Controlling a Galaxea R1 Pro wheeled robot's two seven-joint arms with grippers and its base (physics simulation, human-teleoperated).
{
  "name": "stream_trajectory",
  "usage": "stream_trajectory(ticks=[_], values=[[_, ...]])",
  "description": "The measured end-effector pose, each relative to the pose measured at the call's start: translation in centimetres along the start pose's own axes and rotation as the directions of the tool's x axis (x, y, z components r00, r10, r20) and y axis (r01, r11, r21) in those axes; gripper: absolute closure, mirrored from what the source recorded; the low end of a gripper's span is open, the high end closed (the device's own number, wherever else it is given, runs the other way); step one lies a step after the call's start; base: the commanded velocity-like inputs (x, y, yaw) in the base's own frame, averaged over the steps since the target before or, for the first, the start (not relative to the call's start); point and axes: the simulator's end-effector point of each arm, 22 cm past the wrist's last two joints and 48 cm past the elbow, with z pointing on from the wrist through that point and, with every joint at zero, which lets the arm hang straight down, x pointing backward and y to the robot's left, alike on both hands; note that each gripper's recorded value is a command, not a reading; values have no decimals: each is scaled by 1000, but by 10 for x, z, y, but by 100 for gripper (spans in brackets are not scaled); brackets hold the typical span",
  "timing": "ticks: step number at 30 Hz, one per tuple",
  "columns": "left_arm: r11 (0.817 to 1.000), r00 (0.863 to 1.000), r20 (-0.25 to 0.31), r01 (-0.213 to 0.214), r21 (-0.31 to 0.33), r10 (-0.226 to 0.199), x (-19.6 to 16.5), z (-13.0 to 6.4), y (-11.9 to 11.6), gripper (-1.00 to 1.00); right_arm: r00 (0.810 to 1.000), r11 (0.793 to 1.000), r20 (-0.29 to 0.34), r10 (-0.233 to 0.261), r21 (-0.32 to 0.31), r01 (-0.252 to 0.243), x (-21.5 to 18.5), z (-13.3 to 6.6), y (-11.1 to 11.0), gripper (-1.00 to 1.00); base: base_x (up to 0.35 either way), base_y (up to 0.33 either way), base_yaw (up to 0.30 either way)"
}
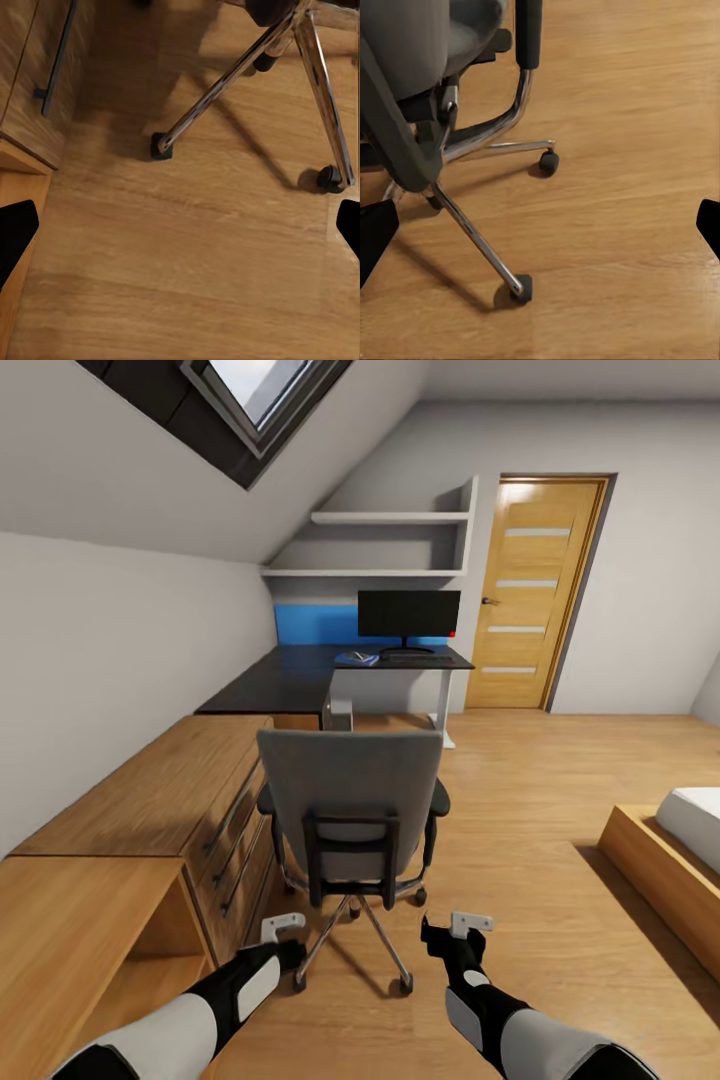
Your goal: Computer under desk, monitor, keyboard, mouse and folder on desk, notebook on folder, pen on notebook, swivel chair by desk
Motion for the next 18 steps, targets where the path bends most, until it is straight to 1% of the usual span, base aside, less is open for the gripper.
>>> stream_trajectory(ticks=[1, 2, 3, 5, 7, 13, 16, 18], values=[[1000, 1000, 21, 7, 0, -7, -3, 1, 0, -100, 1000, 1000, -9, -2, -6, 2, 6, -1, 6, -100, 0, 0, 0], [1000, 999, 48, 17, -4, -17, -6, 3, 1, -100, 1000, 999, -23, -20, -33, 20, 16, -5, 25, -100, 0, 0, 0], [1000, 999, 50, 18, -4, -17, -4, 5, 2, -100, 999, 999, -25, -23, -37, 22, 19, -6, 27, -100, 0, 0, 0], [1000, 998, 55, 18, -5, -18, -2, 8, 2, -100, 998, 997, -24, -50, -52, 49, 25, -6, 33, -100, 0, 0, 0], [1000, 998, 55, 18, 1, -18, 2, 10, -2, -100, 998, 997, -22, -61, -58, 59, 29, -5, 35, -100, 0, 0, 0], [1000, 999, 41, 11, 8, -12, 19, 18, -10, -100, 998, 996, -20, -67, -62, 65, 41, -1, 35, -100, 0, 0, 0], [1000, 1000, 30, -3, 16, 3, 30, 22, -19, -100, 997, 996, -20, -68, -63, 67, 47, 1, 35, -100, 0, 0, 0], [999, 999, 28, -26, 19, 25, 36, 24, -23, -100, 997, 996, -19, -68, -63, 67, 51, 3, 35, -100, 0, 0, 0]])
